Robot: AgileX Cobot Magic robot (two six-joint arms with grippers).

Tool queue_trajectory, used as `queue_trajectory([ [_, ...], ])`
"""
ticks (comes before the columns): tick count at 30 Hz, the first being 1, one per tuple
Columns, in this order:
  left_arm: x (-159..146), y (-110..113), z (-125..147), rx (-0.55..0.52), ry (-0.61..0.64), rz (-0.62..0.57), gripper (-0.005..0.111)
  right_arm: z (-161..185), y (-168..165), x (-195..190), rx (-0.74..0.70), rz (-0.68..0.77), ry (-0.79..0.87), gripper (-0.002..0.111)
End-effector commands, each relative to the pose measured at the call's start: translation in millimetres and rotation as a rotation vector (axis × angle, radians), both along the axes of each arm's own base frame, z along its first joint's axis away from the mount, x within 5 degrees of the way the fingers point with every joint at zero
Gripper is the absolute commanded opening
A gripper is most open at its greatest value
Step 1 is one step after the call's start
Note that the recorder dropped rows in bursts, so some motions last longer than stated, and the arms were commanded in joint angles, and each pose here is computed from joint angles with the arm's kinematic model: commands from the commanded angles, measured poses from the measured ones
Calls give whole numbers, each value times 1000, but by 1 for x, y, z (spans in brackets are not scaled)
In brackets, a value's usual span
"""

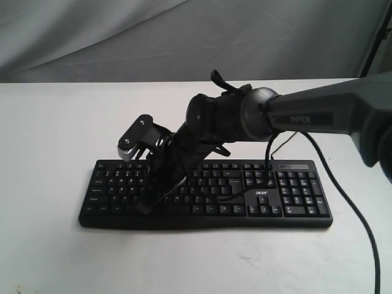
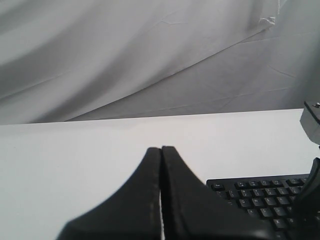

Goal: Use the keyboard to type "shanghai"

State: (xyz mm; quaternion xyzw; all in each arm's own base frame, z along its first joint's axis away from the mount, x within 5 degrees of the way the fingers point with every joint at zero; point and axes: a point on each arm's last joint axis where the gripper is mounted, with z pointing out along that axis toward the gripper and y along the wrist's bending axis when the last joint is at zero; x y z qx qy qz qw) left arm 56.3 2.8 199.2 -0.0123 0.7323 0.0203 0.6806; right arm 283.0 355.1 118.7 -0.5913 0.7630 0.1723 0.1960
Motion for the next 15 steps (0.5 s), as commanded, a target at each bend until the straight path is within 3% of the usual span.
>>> queue_trajectory([
  [1,0,0,0,-2,-7,-6,0,11,0,0,6,16,-29,0],
  [6,0,0,0,-2,-7,-6,0,31,-4,1,10,1,-69,0],
  [15,0,0,0,-2,-7,-6,0,23,-13,2,-35,-26,-41,0],
])
